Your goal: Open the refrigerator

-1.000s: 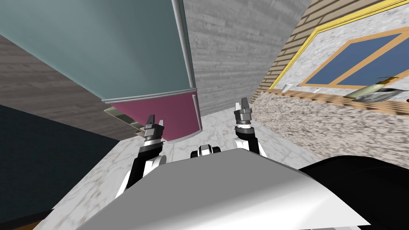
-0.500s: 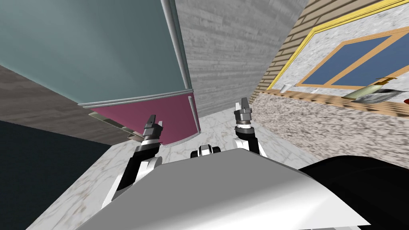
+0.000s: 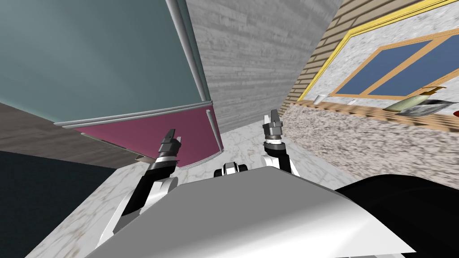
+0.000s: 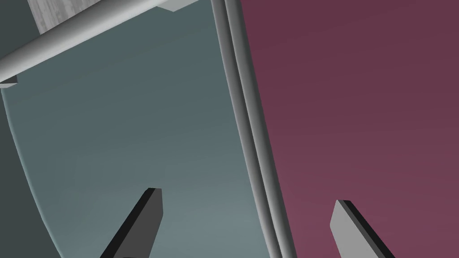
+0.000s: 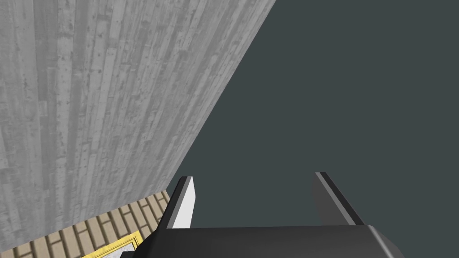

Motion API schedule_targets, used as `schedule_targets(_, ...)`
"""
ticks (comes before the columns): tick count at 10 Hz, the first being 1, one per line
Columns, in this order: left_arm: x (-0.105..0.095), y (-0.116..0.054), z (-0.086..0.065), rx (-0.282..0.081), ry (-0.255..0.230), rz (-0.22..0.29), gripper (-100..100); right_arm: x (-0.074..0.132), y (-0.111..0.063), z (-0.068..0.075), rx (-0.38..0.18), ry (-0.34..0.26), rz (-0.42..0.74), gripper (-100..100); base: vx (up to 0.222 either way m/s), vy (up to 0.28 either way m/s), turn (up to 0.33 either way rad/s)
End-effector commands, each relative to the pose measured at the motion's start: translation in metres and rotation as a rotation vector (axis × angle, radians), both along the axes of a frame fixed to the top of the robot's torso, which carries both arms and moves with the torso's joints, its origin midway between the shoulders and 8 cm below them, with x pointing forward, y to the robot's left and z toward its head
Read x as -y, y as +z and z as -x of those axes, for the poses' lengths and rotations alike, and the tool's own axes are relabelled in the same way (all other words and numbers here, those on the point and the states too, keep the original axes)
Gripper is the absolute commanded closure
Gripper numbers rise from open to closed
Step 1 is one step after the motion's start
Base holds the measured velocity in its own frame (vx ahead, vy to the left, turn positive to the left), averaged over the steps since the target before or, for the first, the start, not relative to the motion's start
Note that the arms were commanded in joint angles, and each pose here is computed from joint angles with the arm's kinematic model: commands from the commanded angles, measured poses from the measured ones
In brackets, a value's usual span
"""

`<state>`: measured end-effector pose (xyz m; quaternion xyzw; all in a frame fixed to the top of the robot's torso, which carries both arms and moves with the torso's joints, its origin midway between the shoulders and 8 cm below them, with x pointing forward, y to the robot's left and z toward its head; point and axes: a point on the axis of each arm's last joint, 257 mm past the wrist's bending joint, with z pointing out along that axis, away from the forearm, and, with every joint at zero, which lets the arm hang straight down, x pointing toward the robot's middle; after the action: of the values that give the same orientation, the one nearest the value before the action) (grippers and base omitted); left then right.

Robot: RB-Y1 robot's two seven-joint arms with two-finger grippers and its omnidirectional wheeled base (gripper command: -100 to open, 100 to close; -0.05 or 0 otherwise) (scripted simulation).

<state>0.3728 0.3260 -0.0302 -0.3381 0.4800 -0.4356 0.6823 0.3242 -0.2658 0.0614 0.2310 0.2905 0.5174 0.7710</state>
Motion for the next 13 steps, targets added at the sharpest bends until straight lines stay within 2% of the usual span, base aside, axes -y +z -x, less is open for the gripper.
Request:
schedule_targets(1, -0.004, -0.003, -0.001, -0.043, 0.008, -0.033, -100, 0.0, 0.0, 0.0, 0.0, 0.0, 0.0, 0, 0.115, -0.069, -0.033)
schedule_targets(5, -0.014, -0.014, -0.004, -0.124, 0.024, -0.094, -100, 0.0, 0.0, 0.0, 0.0, 0.0, 0.0, 0, 0.106, -0.063, -0.039)
schedule_targets(13, -0.048, -0.041, -0.006, -0.321, 0.086, -0.241, -100, 0.0, 0.0, 0.0, 0.0, 0.0, 0.0, 0, 0.135, -0.075, -0.048)
